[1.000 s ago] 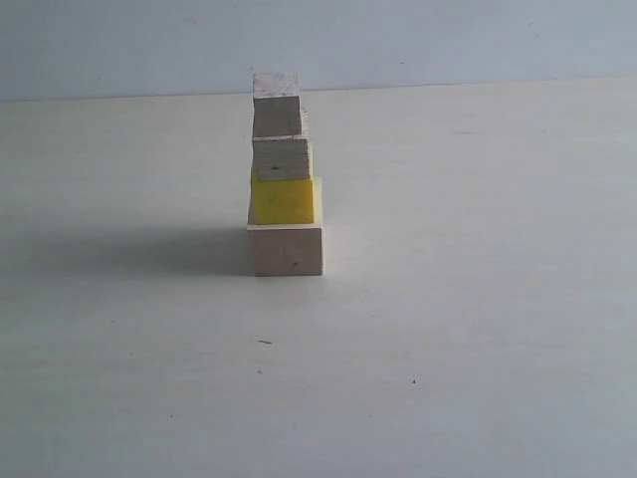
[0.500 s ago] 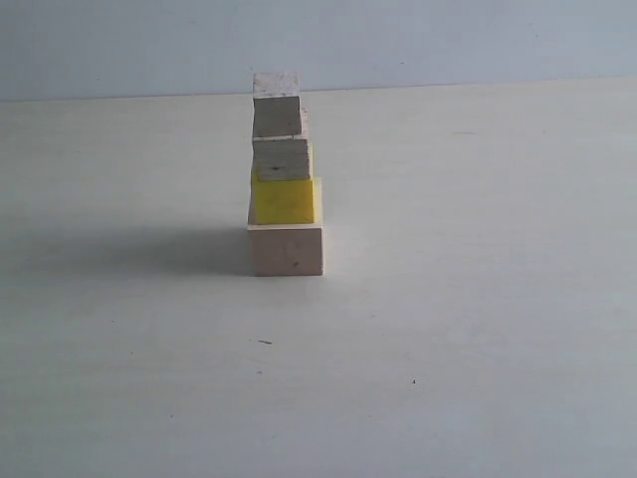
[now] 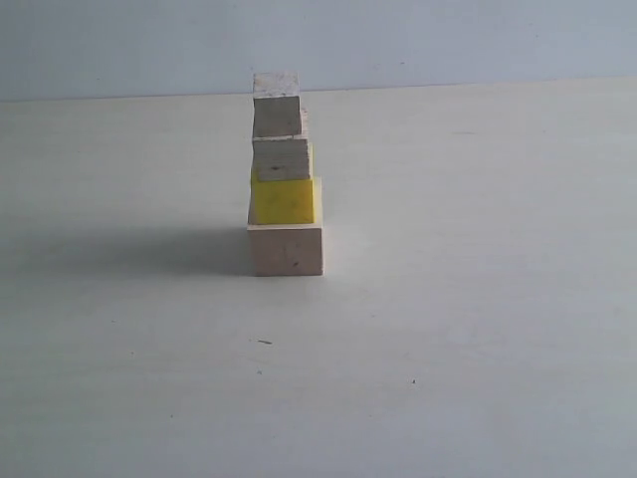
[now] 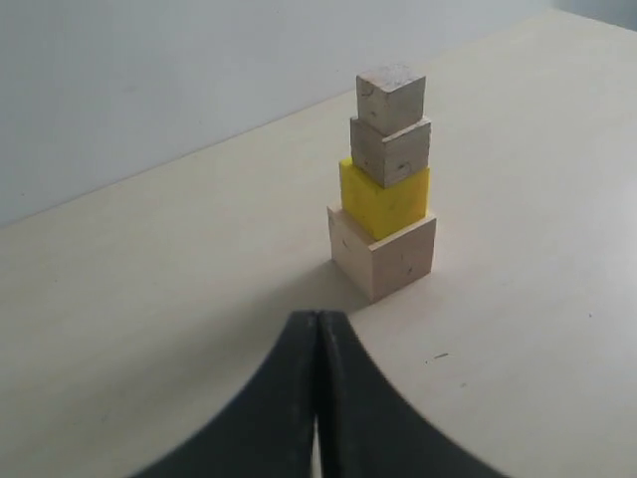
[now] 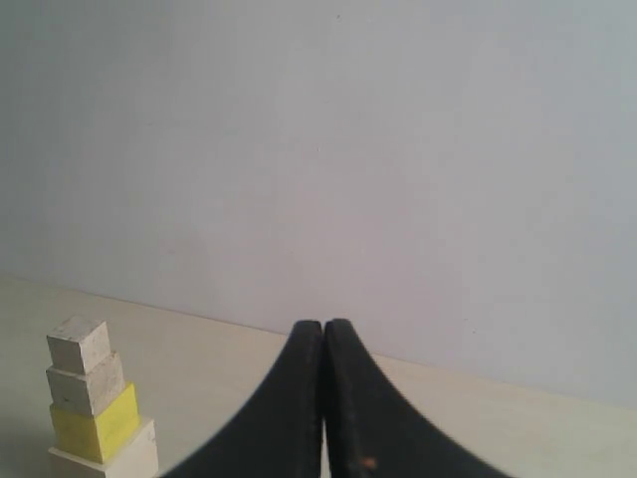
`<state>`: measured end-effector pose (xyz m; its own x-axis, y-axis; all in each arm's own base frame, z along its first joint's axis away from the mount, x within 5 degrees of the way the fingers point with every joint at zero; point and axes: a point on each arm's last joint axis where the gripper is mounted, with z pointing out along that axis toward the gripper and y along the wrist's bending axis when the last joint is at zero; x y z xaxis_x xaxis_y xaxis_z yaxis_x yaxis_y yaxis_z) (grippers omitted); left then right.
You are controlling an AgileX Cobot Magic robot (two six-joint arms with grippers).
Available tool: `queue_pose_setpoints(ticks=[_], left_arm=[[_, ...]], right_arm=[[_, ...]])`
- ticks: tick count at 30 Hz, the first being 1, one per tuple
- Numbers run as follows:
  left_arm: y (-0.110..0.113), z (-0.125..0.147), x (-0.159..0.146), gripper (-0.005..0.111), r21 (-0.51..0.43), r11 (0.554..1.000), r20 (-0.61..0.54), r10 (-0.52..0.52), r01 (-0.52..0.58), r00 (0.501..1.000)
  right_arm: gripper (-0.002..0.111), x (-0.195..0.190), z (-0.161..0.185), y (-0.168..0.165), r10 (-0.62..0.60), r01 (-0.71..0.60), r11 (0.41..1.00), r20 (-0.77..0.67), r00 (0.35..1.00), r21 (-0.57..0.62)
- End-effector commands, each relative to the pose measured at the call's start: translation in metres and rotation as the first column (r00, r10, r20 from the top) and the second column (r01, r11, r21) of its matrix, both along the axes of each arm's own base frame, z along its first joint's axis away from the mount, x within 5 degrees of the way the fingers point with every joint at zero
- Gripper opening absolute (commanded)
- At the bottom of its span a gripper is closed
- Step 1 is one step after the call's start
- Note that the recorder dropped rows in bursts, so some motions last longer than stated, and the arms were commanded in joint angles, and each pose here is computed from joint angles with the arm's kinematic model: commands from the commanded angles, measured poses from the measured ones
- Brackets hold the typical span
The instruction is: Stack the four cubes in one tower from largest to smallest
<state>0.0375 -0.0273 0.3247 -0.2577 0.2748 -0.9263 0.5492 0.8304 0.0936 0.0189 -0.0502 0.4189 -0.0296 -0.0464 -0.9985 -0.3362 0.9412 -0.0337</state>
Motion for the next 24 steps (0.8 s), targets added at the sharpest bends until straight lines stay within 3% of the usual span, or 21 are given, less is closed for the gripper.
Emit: queue_pose_setpoints(ticks=[1,15,19,24], left_arm=[[-0.001,0.000,-0.001,0.000,-0.023,1.000,0.008,-0.004,0.004,1.000],[0.001,0.001,0.000,0.000,0.009,1.000,0.037,0.002,-0.003,0.999],[0.010,0.003,-0.006,0.000,0.011,0.990,0.091,0.137,-0.139,0.986],[0.019,0.005,-0.019,0.000,-0.023,0.938,0.161,0.344,-0.345,0.925]], right_arm=[[0.000,0.001,-0.002,0.001,0.011,-0.011,1.000,-0.004,1.000,-0.008],[0.000,0.001,-0.002,0.001,0.011,-0.011,1.000,-0.004,1.000,-0.008],[0.000,0.000,-0.002,0.001,0.011,-0.011,1.000,-0.004,1.000,-0.007],[0.000,0.000,-0.002,0.001,0.011,-0.011,1.000,-0.004,1.000,-0.007]])
